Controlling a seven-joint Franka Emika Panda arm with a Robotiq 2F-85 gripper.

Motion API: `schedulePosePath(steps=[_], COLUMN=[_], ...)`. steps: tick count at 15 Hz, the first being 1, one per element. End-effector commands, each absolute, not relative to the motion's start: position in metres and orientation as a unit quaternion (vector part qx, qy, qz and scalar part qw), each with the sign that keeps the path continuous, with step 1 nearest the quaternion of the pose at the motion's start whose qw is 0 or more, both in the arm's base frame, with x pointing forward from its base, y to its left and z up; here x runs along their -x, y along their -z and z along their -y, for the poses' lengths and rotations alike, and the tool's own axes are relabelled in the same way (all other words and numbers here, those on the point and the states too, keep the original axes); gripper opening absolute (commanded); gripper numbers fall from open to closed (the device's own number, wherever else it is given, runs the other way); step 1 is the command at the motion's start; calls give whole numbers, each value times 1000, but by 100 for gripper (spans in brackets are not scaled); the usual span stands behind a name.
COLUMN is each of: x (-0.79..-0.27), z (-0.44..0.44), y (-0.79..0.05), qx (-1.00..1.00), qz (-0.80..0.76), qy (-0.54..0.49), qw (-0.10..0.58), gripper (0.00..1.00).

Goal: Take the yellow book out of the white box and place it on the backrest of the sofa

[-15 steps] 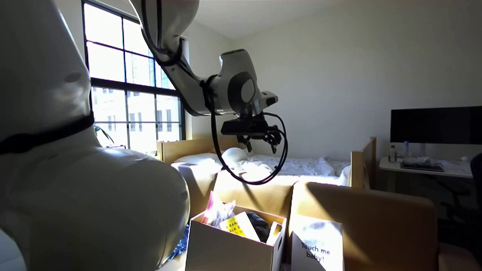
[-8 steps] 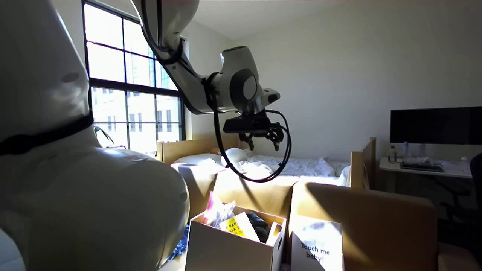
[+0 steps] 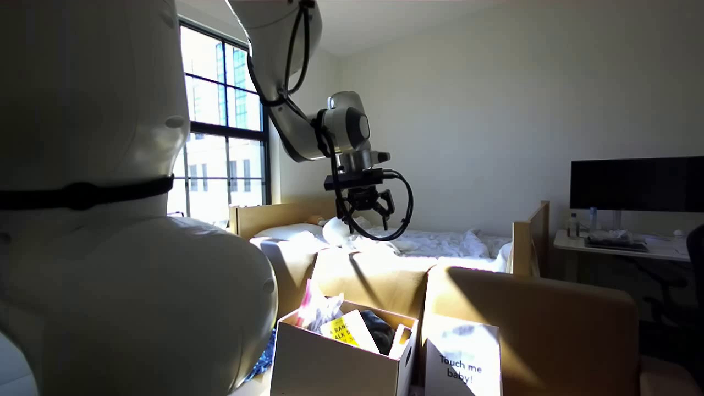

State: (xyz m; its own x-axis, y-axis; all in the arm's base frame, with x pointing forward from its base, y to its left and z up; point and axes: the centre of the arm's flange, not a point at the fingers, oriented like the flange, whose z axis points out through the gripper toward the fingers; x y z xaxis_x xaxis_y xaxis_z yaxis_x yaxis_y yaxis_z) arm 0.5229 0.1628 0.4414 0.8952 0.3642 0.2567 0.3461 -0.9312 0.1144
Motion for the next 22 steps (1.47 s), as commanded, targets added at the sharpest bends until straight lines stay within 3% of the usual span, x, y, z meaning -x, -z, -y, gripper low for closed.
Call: schedulePosePath(steps=[1,4,7,10,18,22], x=[-595,-610,-612,-607,-603,-645], z=[-212,-260,-306,-341,-362,-366], y=[-407,-347,-286,-253,-237,-210], qx=[-970,-965,-962,-959,-965,-972], qz=[-231,-258,-267,-268,-245,-221], qy=[-49,-19,-60,-91,-95,-66], qw=[57,29,-5,4,1,-52], gripper=[100,100,100,100,100,100])
